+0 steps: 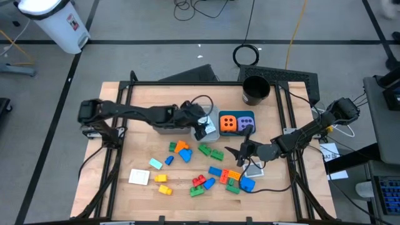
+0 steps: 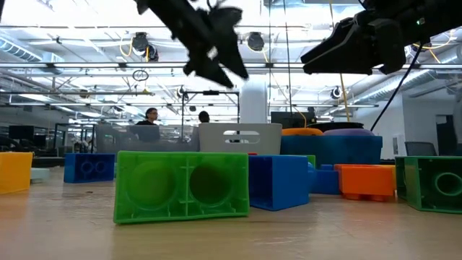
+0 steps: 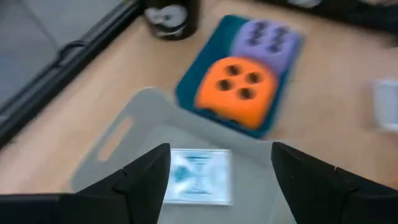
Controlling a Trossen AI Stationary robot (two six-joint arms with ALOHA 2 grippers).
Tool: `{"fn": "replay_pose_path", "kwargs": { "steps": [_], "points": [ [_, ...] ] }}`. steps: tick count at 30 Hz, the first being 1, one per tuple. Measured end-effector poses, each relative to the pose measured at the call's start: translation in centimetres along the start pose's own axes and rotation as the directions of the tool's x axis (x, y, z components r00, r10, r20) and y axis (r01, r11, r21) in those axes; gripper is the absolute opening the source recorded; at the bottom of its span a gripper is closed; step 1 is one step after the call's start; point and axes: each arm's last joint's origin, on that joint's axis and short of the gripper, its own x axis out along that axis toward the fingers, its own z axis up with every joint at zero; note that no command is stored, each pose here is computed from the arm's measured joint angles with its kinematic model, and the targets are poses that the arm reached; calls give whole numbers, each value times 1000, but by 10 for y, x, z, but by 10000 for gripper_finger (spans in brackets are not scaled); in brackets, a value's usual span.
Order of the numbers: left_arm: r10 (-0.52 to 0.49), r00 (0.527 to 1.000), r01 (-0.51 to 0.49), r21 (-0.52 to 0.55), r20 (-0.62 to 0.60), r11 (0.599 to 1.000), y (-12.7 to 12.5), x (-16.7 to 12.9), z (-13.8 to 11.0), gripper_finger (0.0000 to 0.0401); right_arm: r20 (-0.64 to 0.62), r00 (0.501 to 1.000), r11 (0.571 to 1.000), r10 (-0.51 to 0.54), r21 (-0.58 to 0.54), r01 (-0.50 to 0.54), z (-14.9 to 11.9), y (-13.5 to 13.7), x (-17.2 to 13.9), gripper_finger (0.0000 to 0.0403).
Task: Pick & Place Toys
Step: Put the black playing card box into the gray bin
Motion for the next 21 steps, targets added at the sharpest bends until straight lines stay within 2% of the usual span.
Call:
{"fn": "replay_pose_path", "kwargs": {
  "steps": [3,7,10,15,18,21],
  "points": [
    [-79,995,78,17,55,997,-17,-12,3,285,18,999,999,42,30,-42,2,5,-4,325],
    [-158,978,143,113,137,983,-48,-19,0,285,96,974,973,208,87,-216,9,12,-16,325],
    [-207,957,176,161,204,971,-65,-21,-10,285,112,953,946,280,136,-294,14,16,-28,325],
    [-246,936,210,159,251,965,-72,-19,-28,285,-3,913,907,408,111,-406,7,30,-51,328],
    [-237,941,211,131,241,969,-70,-15,-33,285,-118,853,847,508,245,-471,8,34,-59,336],
    [-223,948,205,103,228,973,-66,-11,-35,285,-234,805,820,546,349,-455,17,35,-62,349]
  ]
}}
